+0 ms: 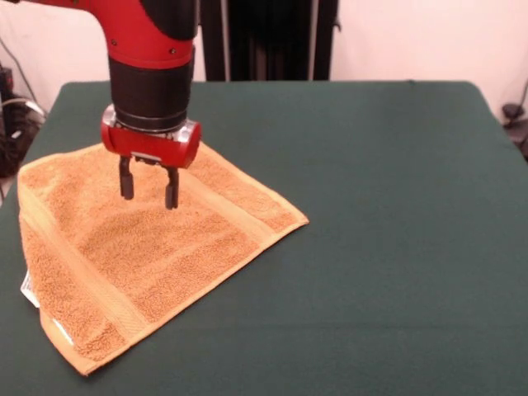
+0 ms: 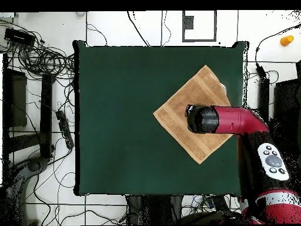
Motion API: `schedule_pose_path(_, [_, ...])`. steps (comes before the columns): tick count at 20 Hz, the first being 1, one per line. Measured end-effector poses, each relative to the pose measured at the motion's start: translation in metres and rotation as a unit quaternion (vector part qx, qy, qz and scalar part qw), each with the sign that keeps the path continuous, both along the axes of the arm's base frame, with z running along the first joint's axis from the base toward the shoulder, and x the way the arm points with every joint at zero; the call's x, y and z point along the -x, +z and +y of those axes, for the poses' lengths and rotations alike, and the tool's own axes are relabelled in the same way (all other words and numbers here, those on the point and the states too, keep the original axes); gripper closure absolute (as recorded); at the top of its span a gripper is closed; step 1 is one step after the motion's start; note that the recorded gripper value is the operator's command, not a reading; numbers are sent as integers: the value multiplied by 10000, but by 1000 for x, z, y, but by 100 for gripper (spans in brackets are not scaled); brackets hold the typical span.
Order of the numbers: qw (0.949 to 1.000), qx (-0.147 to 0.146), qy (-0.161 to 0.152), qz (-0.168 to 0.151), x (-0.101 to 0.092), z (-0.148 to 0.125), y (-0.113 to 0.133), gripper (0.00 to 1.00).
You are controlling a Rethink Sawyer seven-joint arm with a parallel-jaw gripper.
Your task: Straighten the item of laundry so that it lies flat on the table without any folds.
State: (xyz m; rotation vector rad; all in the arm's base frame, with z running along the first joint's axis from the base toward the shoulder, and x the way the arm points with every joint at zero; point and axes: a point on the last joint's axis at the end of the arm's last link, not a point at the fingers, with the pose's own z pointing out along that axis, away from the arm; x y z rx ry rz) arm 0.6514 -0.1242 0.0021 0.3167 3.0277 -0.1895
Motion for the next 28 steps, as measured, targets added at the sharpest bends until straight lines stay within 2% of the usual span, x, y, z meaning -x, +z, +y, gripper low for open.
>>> schedule_pose_path(7, [9999,36,99,-21,9,27,-4,0])
schedule_pose_path(13, [10000,1,20,25,15,43,-4,0])
schedule_pose_path(28, [9995,-20,-298,73,25,51,-12,0])
